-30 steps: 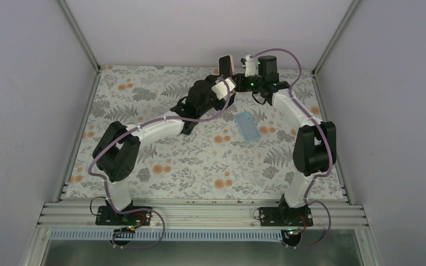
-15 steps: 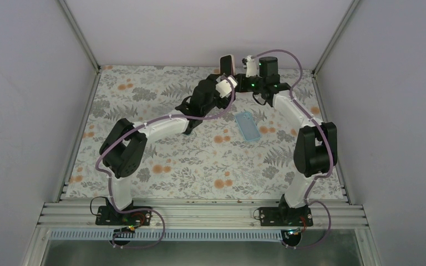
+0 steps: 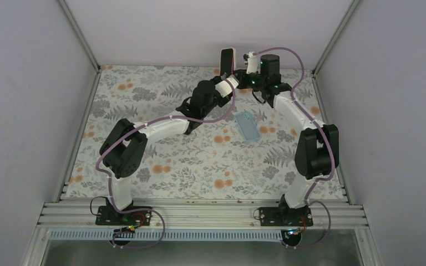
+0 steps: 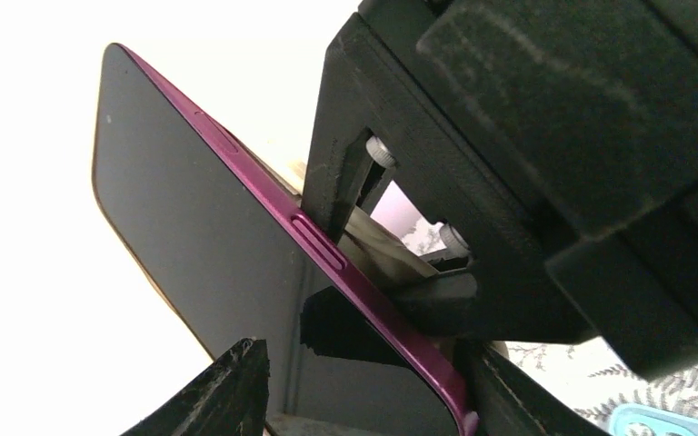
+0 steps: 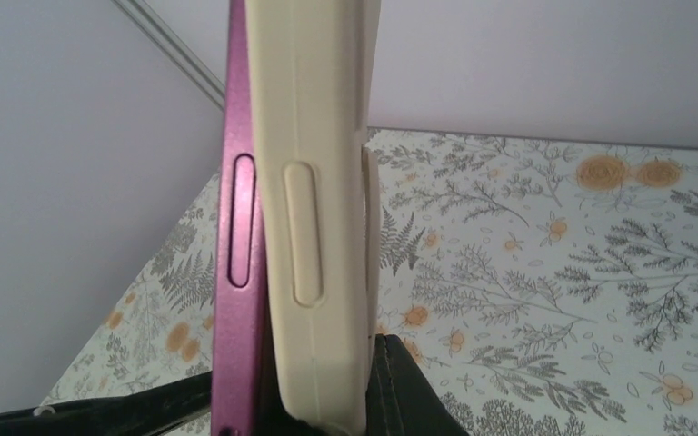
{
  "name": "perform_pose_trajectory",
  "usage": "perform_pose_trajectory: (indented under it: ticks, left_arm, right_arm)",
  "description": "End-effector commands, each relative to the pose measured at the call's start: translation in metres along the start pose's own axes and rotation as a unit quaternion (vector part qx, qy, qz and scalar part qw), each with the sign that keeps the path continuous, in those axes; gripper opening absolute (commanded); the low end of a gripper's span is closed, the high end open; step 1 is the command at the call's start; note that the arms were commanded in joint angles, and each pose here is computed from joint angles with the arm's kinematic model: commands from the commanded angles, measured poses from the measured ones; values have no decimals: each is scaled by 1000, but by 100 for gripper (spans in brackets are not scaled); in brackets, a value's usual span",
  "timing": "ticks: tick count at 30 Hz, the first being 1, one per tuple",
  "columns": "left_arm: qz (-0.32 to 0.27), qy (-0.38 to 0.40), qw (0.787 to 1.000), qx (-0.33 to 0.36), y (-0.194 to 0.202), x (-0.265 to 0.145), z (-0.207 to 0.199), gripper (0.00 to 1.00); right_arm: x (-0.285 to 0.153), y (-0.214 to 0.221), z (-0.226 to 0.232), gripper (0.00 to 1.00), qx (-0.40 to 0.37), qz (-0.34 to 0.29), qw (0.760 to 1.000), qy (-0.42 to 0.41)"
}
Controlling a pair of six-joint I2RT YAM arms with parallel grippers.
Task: Take the phone out of the phone case
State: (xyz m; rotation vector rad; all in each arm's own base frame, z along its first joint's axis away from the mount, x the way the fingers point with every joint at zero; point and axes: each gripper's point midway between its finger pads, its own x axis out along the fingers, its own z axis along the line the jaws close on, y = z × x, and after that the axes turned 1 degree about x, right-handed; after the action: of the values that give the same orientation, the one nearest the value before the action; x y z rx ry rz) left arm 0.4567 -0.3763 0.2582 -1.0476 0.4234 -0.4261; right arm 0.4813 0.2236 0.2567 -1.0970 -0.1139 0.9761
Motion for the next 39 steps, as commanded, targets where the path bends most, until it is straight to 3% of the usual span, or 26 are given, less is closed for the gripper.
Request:
perform_pose_trajectory:
  ticks: [1,8,12,14,17,23,39]
  left_arm:
    - [47,-219,975,9,33,-5,132,51]
    - [32,-287,957,31,18,-29,189,45]
    - [12,-322,945,50,11,-47,207,20]
    - [10,-335,941,50,11,-53,217,21]
    - [14,-341,939,49,16,-55,227,31]
    - [9,-321,946,49,20,-47,225,31]
    - [28,-333,941,61,21,-23,237,25]
  right_arm:
    - [-23,10,45,3,-1,23,998,-63]
    - [-15,23,47,4,19,36,996,-78]
    - [-8,27,53,3,25,45,995,-90]
    - [-6,29,52,3,27,50,994,-91]
    - [-4,34,51,3,31,55,994,-91]
    - [-2,42,58,3,33,63,992,-106]
    - [8,66,85,3,30,89,987,-132]
